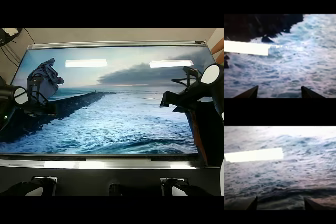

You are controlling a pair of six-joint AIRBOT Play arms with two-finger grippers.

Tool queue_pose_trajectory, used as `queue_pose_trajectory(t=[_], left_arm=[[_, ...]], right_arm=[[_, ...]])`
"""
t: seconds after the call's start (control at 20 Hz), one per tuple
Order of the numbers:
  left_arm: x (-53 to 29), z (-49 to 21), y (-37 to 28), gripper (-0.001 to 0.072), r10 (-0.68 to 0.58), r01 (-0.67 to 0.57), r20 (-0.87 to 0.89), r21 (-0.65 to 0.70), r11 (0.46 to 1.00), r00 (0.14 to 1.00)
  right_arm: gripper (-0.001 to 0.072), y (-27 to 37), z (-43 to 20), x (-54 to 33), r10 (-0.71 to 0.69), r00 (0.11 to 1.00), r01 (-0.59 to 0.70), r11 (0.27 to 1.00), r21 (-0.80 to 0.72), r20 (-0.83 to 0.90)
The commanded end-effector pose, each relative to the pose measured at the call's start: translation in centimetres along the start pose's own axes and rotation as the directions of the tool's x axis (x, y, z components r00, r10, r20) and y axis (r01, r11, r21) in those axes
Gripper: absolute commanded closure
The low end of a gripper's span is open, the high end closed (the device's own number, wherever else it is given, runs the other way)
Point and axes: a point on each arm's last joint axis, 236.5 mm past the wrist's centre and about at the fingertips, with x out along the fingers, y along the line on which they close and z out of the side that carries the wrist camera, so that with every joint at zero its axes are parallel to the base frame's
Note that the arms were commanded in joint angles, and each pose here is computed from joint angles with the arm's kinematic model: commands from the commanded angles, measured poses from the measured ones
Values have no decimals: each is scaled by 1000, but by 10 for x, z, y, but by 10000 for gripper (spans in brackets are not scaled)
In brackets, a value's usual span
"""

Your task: Fold the shirts.

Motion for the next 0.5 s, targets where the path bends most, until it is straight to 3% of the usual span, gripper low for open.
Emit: queue_pose_trajectory(t=[0.0,0.25,0.3,0.35,0.4,0.45], left_arm=[[-3,43,-9,73,-40,40,182,0,999,983],[-26,108,-32,76,-132,177,455,-57,983,881],[-41,138,-33,99,-140,202,567,-47,978,811],[-52,162,-28,223,-134,236,640,-76,969,756],[-55,186,-14,268,-111,282,679,-147,948,726],[-51,208,4,268,-78,297,684,-208,932,726]], right_arm=[[24,6,33,-2,27,990,-27,1000,-2,141],[24,14,63,-9,57,962,-57,998,-6,268],[24,14,67,-10,59,957,-60,998,-7,285],[24,15,72,-12,62,951,-63,998,-8,304],[24,16,76,-13,66,945,-66,998,-9,322],[24,17,82,-15,70,935,-71,997,-11,348]])
